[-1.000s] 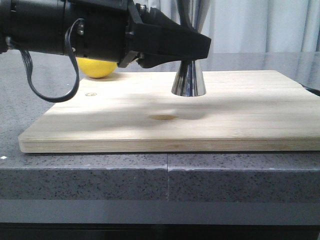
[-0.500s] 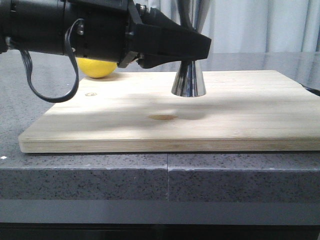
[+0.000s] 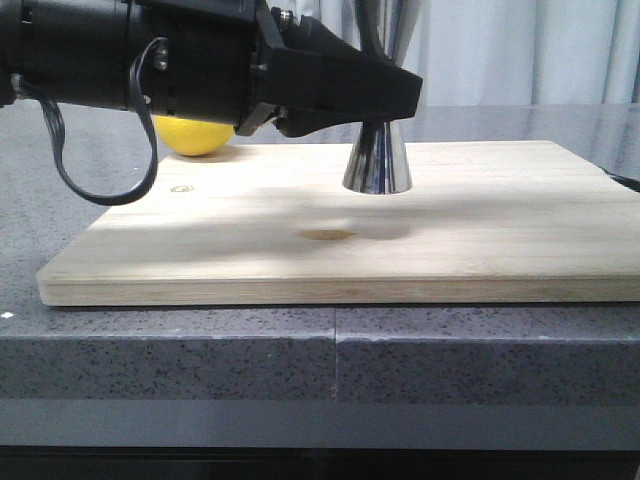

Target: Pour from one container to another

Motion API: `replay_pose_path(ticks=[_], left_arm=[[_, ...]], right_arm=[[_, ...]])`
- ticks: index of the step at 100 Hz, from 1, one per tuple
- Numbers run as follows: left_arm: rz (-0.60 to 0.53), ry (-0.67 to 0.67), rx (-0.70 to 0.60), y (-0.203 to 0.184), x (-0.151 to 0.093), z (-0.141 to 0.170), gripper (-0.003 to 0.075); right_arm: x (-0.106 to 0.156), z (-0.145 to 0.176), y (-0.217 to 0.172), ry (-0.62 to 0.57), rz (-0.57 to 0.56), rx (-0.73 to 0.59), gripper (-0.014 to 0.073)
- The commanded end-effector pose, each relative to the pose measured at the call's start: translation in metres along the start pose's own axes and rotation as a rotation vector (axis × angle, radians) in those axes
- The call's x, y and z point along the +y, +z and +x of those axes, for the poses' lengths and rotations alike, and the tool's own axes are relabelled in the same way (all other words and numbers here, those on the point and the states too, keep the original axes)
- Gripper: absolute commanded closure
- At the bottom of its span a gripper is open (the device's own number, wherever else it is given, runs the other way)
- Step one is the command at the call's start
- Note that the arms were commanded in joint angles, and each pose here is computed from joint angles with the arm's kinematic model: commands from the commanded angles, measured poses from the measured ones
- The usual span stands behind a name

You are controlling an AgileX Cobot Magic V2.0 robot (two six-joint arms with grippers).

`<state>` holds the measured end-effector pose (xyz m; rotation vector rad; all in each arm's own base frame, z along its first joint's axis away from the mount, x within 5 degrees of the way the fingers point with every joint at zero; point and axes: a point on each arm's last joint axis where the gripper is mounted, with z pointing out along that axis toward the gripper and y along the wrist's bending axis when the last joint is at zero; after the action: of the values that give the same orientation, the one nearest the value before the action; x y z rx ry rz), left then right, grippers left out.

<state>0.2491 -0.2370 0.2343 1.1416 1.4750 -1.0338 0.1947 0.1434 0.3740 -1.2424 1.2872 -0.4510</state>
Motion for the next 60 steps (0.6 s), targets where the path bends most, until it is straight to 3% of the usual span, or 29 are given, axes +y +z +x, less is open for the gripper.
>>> replay_pose_path(ticks=[1, 60], left_arm=[[0.015, 0.019, -0.123, -0.0053, -0.0048, -0.0296, 0.0741], [0.030, 0.027, -0.120, -0.0053, -0.0062, -0.0293, 0.0741]], right_arm=[[-0.0155, -0.0089, -0.0088, -0.037, 0.057, -0.053, 0.0323], [-0.0106, -0.0087, 0.0000, -0.086, 0.045, -0.042, 0.0323]])
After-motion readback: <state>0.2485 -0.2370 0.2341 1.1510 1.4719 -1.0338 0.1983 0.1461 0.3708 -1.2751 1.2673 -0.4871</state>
